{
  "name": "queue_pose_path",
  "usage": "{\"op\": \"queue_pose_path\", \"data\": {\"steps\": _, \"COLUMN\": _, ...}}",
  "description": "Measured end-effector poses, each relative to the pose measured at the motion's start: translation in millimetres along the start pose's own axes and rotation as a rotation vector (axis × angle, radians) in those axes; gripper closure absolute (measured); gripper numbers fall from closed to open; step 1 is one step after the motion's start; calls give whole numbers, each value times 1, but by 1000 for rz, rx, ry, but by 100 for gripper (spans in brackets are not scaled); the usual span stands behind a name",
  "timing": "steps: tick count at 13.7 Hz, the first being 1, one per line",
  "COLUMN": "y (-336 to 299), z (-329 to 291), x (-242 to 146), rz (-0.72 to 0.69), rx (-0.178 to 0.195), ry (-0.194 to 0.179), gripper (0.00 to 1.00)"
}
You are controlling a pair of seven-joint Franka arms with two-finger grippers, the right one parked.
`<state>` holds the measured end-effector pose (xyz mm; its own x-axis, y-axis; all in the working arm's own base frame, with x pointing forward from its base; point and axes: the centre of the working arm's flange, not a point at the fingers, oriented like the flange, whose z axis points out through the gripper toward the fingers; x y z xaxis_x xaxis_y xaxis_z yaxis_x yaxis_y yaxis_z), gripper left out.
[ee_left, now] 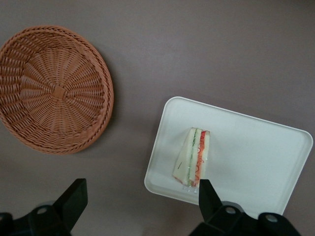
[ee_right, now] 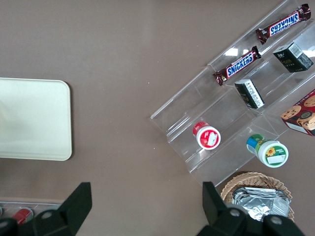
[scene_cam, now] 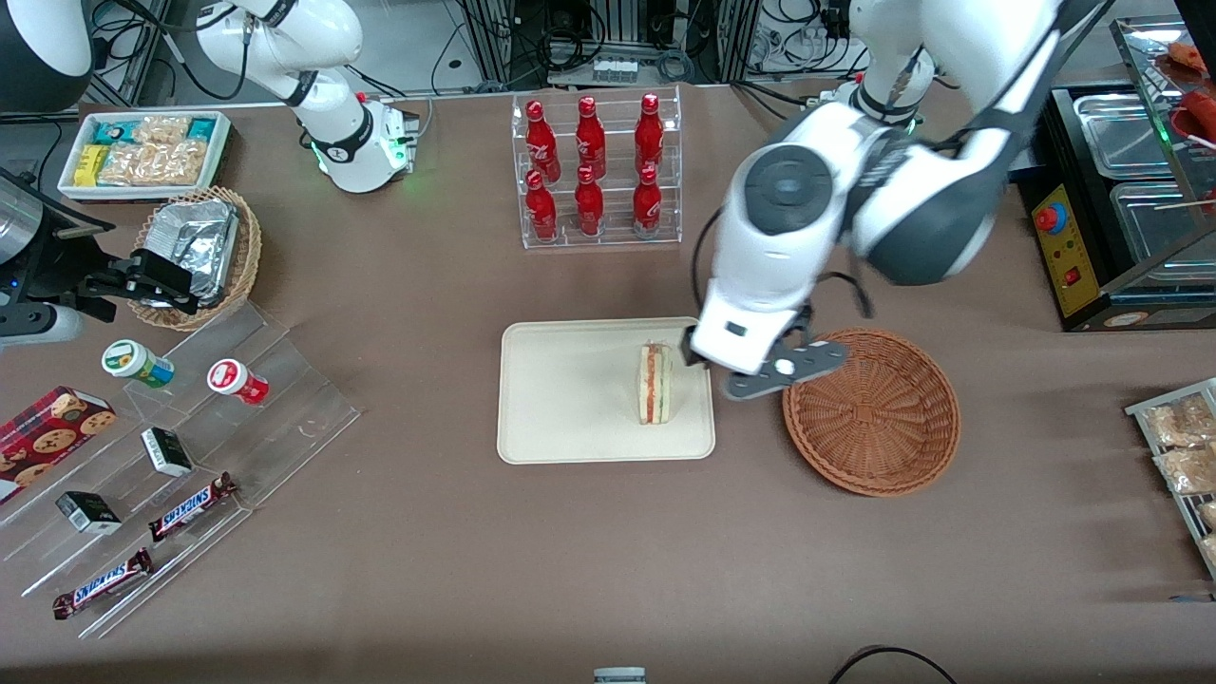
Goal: Place sandwich from basket to tray
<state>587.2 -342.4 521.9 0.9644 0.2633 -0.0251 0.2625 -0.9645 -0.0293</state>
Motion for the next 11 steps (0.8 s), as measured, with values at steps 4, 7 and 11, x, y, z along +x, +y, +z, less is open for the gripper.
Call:
{"op": "queue_pose_path", "data": {"steps": 4, "y": -72, "z": -44, "x": 20, "rz": 99, "rx": 9, "ry": -56, "gripper": 0}}
{"op": "queue_pose_path", "data": {"steps": 7, "y": -112, "z": -54, "x": 26, "rz": 173, "rx": 32, "ry": -90, "gripper": 0}}
{"op": "queue_pose_path", "data": {"steps": 11, "y": -186, "z": -56, "x": 33, "rz": 257, "rx": 49, "ry": -127, "gripper": 0}}
